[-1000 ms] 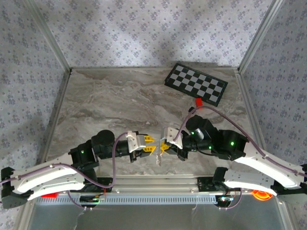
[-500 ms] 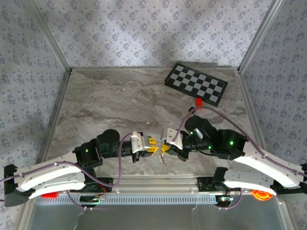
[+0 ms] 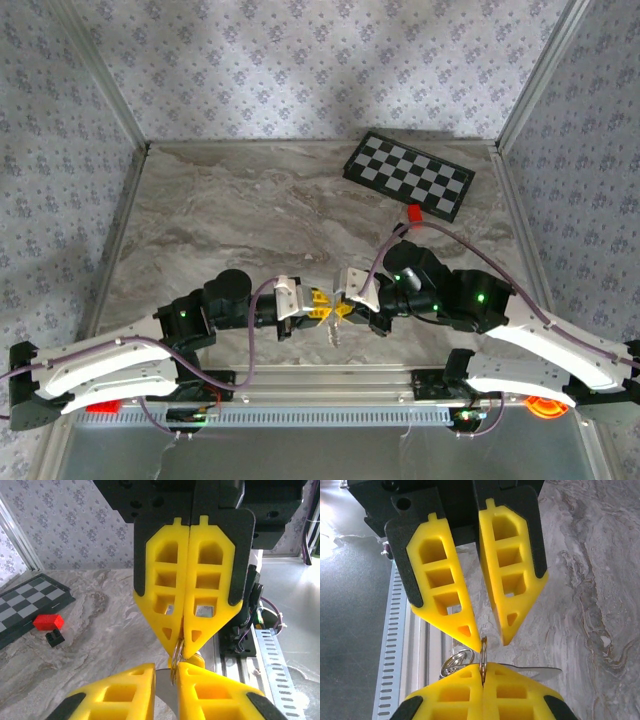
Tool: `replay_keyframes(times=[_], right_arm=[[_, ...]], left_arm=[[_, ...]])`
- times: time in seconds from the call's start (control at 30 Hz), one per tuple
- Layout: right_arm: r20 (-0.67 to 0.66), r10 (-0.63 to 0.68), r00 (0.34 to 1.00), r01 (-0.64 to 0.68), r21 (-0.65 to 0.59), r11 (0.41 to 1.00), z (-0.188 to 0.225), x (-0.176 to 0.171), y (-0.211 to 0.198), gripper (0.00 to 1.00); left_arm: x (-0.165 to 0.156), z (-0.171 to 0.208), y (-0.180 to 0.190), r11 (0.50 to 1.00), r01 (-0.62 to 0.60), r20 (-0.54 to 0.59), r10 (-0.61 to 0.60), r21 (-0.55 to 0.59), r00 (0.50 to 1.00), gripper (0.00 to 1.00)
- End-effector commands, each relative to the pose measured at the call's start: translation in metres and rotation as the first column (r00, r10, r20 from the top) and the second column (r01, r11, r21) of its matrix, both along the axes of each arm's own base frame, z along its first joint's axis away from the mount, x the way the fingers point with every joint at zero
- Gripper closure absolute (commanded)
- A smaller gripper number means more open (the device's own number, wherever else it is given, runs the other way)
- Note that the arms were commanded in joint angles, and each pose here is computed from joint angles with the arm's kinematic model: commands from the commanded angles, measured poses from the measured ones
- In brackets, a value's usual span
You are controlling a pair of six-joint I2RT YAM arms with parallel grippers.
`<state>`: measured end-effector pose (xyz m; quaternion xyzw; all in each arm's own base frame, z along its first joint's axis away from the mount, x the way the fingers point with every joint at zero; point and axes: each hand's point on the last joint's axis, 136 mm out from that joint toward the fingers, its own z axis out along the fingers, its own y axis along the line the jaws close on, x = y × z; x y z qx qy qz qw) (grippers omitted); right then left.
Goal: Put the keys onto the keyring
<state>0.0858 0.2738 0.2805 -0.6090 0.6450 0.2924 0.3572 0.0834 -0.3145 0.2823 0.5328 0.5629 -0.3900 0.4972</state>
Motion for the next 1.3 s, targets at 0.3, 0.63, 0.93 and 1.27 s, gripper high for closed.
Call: replay_keyframes(times=[0.3,0.63,0.93,1.27], right_arm=[[0.032,0.04,0.999,-0.042,0.072,0.997,0.022,-0.006,0.009,1.0],[0.024,0.035,0.999,-0.036,0.072,0.997,0.017,-0.007,0.009,1.0],[0.034,0.052,0.998,-0.057,0.177,0.982,0.028,-0.011,0.013,0.78],[0.059,0.017,0.998,-0.034,0.287,0.957,0.041,-0.009,0.01,0.82]], left_arm=[[-0.006,0.021,-0.006,0.998,0.039,0.015,-0.039,-0.056,0.999,0.91],[-0.009,0.03,0.001,0.993,0.041,0.018,-0.039,-0.111,0.999,1.0],[-0.023,0.055,0.009,0.966,0.103,0.041,-0.096,-0.237,0.995,1.0],[-0.035,0.072,0.012,0.929,0.162,0.048,-0.155,-0.334,0.987,1.0]])
